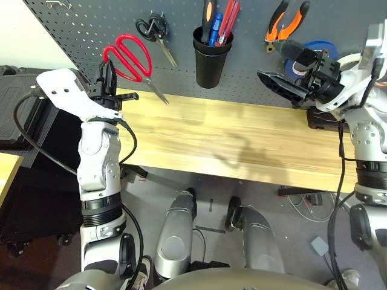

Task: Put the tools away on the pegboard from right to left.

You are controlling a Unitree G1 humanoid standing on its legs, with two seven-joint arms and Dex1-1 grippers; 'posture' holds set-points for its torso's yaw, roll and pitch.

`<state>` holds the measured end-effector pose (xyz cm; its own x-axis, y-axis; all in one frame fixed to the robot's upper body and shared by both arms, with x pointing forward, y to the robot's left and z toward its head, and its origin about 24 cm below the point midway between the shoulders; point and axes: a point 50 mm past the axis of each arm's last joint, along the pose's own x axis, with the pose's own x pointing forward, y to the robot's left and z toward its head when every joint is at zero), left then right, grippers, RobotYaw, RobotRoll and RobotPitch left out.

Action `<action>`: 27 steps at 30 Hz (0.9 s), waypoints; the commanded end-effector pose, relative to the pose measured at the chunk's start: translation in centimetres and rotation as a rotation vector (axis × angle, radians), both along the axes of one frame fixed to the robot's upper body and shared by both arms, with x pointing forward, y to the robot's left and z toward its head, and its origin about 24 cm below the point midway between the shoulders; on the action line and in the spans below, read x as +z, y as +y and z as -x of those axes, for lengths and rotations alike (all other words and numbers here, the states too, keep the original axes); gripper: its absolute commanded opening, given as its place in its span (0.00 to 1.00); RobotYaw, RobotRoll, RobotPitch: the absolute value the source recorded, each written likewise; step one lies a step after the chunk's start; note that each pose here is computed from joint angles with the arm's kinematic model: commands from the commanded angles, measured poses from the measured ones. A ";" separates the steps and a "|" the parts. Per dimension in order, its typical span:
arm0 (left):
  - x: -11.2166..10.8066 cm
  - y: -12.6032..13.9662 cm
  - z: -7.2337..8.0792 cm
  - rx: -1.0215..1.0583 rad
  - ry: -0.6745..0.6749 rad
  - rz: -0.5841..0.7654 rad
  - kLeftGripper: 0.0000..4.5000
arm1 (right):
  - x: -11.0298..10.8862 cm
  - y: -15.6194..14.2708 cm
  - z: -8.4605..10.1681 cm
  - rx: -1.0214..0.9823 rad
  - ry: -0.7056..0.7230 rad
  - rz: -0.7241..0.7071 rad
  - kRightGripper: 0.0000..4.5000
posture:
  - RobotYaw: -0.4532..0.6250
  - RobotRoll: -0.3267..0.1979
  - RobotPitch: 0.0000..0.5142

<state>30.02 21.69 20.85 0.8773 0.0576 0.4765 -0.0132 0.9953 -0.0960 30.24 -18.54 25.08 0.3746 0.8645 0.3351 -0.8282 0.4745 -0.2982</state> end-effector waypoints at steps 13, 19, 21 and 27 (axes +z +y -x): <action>0.4 -0.6 -2.8 -0.045 0.049 -0.029 0.01 | 0.2 1.4 -0.3 0.031 -0.011 0.015 1.00 | 0.62 0.62 0.42; 0.0 -0.5 -4.3 -0.045 0.087 -0.049 0.01 | 0.1 1.6 -0.4 0.032 -0.017 0.025 1.00 | 0.61 0.62 0.41; -0.2 -0.4 -4.8 -0.037 0.107 -0.052 0.01 | 0.1 1.7 -0.3 0.031 -0.018 0.026 1.00 | 0.61 0.62 0.41; -0.1 -0.5 -6.6 -0.034 0.127 -0.071 0.01 | -0.3 1.9 -0.4 0.028 -0.016 0.030 1.00 | 0.60 0.62 0.42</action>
